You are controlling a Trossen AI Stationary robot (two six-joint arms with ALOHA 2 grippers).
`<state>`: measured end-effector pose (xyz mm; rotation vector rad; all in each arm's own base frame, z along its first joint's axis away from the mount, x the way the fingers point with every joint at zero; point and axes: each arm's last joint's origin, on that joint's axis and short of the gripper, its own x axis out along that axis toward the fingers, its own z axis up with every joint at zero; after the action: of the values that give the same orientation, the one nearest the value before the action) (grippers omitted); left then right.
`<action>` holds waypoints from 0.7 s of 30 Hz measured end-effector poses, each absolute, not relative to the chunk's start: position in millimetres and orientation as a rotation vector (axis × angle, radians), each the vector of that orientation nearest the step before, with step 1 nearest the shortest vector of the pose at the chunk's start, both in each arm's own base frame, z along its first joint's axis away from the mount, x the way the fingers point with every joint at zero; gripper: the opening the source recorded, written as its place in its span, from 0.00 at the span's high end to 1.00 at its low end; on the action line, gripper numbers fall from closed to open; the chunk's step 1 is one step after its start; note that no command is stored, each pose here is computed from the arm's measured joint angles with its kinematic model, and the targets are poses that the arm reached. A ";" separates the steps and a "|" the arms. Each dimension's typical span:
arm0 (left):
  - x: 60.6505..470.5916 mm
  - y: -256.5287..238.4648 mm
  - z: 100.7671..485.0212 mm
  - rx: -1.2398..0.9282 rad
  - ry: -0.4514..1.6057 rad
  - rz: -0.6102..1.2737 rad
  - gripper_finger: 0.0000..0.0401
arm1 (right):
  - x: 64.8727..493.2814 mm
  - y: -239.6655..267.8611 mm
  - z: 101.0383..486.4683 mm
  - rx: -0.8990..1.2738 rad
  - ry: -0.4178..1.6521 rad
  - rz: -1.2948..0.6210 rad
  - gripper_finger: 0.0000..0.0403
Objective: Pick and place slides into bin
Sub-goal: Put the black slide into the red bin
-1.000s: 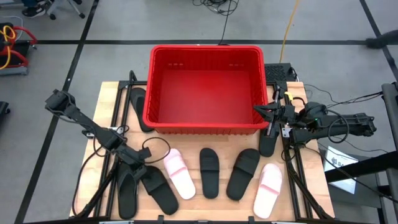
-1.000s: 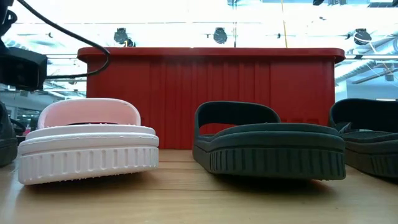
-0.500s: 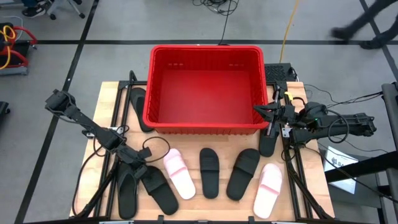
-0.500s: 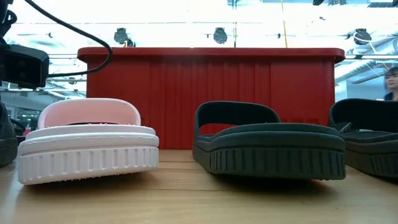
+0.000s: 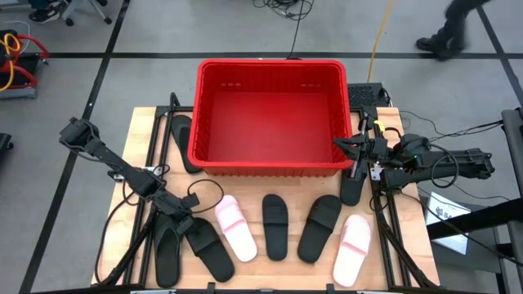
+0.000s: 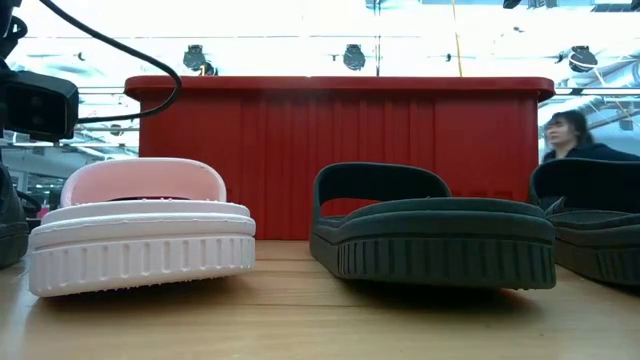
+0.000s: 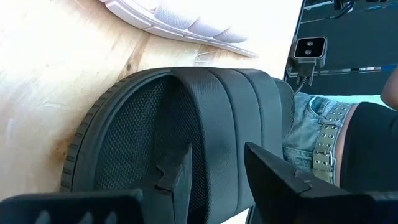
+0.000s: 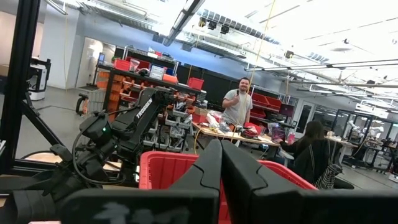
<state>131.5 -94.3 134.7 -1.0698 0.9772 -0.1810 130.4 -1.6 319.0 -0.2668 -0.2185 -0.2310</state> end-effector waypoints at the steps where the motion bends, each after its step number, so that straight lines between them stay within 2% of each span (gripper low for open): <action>1: 131.5 -94.3 134.7 -1.070 0.977 -0.181 0.65 | 130.4 -1.6 319.1 -0.267 -0.219 -0.231 1.00; 5: 131.4 -94.4 134.8 -1.070 0.982 -0.186 0.70 | 130.4 -1.7 319.0 -0.266 -0.218 -0.234 1.00; 14: 130.7 -95.0 134.6 -1.048 1.001 -0.223 0.97 | 130.4 -1.8 319.0 -0.266 -0.218 -0.235 1.00; 21: 130.6 -95.0 134.5 -1.048 1.006 -0.224 0.99 | 130.3 -1.8 319.1 -0.266 -0.218 -0.235 1.00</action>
<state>130.6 -95.0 134.5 -1.0484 1.0059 -0.2243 130.3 -1.8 319.1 -0.2662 -0.2181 -0.2351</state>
